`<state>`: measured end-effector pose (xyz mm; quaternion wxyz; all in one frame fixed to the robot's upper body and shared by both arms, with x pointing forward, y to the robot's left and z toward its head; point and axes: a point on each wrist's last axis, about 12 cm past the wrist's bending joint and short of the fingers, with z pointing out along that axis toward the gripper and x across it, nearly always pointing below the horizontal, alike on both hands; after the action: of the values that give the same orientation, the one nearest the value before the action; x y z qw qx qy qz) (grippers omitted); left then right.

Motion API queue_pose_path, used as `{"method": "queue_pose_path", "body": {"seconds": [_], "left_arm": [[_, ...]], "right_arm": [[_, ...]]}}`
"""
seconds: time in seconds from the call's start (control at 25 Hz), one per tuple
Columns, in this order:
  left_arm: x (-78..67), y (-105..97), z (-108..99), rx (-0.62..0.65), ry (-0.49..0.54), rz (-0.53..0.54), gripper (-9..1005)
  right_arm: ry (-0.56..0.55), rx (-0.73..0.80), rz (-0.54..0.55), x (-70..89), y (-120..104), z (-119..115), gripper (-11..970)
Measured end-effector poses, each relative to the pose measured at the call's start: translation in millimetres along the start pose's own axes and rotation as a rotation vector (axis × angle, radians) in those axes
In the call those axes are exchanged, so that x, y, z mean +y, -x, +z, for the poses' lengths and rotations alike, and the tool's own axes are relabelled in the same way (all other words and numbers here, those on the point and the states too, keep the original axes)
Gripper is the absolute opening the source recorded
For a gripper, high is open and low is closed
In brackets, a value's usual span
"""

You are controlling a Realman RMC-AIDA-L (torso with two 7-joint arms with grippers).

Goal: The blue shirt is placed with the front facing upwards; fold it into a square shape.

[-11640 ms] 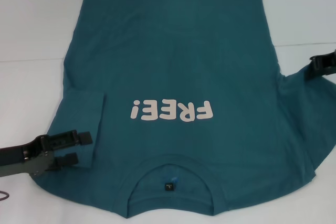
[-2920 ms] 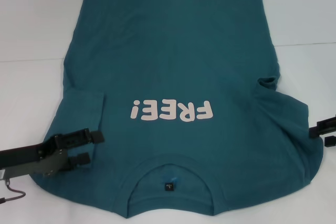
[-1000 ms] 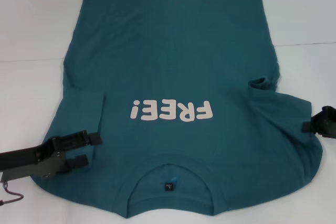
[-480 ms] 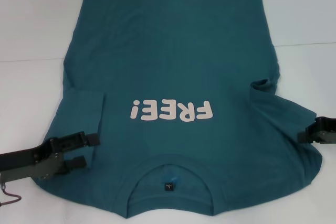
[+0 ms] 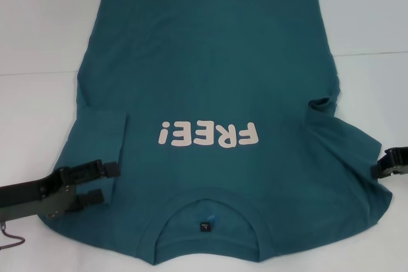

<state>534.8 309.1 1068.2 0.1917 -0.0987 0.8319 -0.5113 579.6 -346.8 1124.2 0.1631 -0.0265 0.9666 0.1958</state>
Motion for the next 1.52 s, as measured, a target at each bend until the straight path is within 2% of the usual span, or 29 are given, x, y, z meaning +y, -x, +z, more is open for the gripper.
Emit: {"method": "queue_pose_path", "body": {"seconds": [0.16, 0.28, 0.68, 0.88, 1.08, 1.52], "left_arm": [[0.1, 0, 0, 0.0, 0.0, 0.0, 947], [0.3, 0, 0, 0.0, 0.0, -0.001, 947], [2.1, -1, -1, -0.007, 0.004, -0.007, 947], [2.4, -1, 0, -0.011, 0.007, -0.008, 947], [2.9, -2, -1, -0.012, 0.008, -0.009, 947], [2.1, -1, 0, -0.011, 0.006, -0.007, 946]], "right_arm": [[-0.02, -0.005, -0.048, 12.3, 5, -2, 109], [-0.016, -0.009, -0.055, 15.8, 8, -2, 113], [-0.011, -0.018, 0.004, -1.1, 5, -17, 128], [-0.001, -0.02, 0.058, -9.9, -1, -9, 136], [0.007, -0.01, 0.099, -14.8, -7, 5, 382], [0.058, -0.086, 0.162, -17.8, -7, 11, 402]]}}
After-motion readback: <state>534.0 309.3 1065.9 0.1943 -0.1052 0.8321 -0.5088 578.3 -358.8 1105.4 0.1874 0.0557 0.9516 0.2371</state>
